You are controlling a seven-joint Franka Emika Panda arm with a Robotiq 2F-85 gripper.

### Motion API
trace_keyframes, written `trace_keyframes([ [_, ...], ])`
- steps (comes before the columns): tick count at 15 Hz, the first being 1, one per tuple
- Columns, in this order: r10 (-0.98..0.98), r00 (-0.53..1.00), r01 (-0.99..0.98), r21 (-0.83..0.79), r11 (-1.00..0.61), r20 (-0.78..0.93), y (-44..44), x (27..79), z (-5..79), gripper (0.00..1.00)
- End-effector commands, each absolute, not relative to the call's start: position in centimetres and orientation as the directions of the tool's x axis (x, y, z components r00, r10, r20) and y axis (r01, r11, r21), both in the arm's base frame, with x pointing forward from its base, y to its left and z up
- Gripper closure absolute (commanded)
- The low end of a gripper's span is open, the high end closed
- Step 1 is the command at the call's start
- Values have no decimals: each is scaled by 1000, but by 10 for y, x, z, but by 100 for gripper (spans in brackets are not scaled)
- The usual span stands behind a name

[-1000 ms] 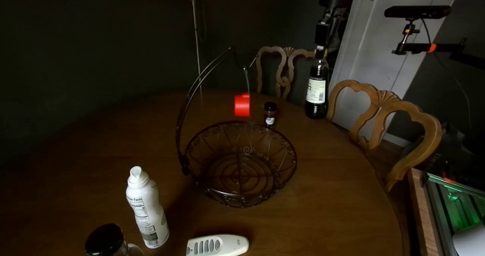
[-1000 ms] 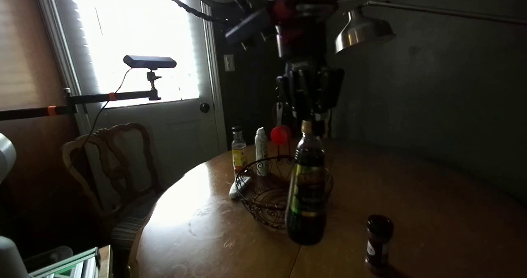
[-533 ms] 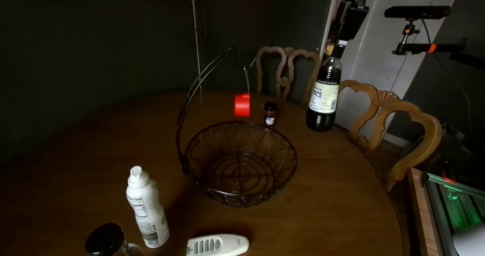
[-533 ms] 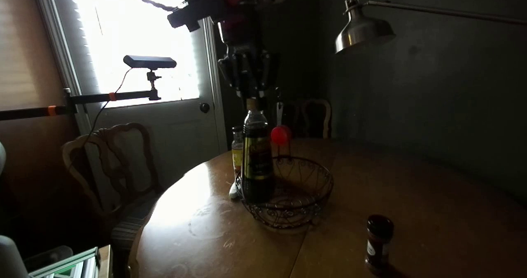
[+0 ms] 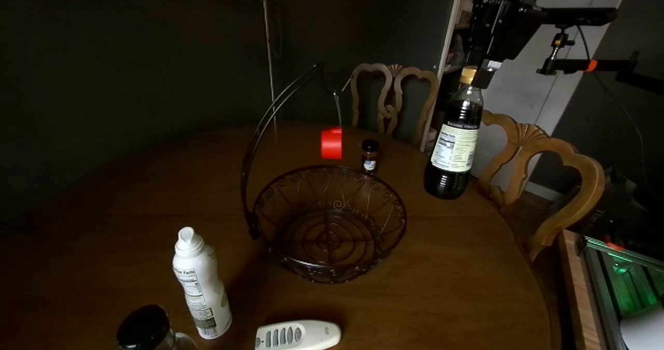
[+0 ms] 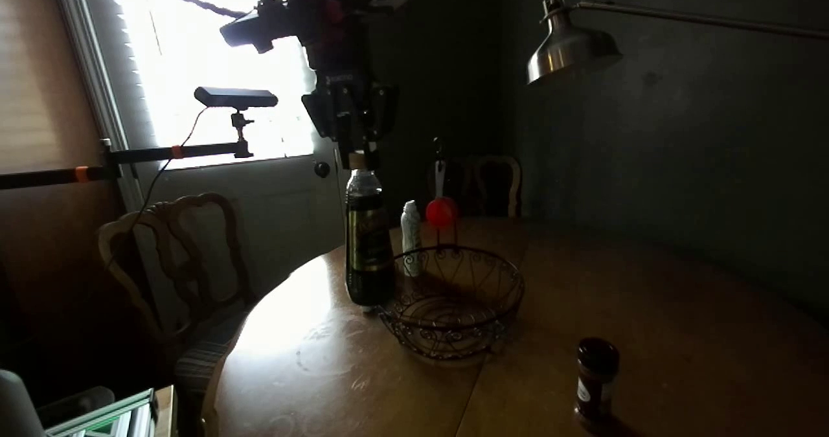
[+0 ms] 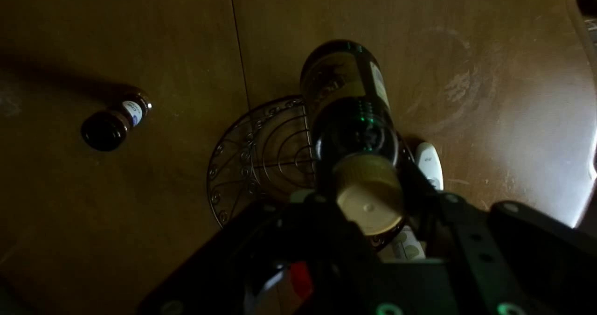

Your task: Move the bottle with the yellow lid to the left.

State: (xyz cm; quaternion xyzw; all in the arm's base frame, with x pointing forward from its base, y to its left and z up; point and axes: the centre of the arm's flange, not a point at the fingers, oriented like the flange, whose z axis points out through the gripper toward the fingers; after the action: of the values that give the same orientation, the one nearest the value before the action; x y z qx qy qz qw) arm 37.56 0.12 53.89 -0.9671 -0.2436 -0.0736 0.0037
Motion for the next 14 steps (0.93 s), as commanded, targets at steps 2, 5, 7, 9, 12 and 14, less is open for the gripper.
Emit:
trace_keyframes([
  [2, 525, 839, 529, 11, -848, 144, 19, 376, 535, 87],
  [5, 660, 737, 669, -23, -743, 145, 72, 372, 524, 87],
  [7, 734, 663, 746, -44, -665, 147, 106, 367, 518, 87],
  [9, 802, 575, 816, -40, -577, 161, 135, 366, 513, 87],
  [12, 883, 438, 897, -20, -441, 171, 169, 368, 502, 87],
  [14, 918, 353, 932, 14, -361, 180, 188, 373, 492, 87],
])
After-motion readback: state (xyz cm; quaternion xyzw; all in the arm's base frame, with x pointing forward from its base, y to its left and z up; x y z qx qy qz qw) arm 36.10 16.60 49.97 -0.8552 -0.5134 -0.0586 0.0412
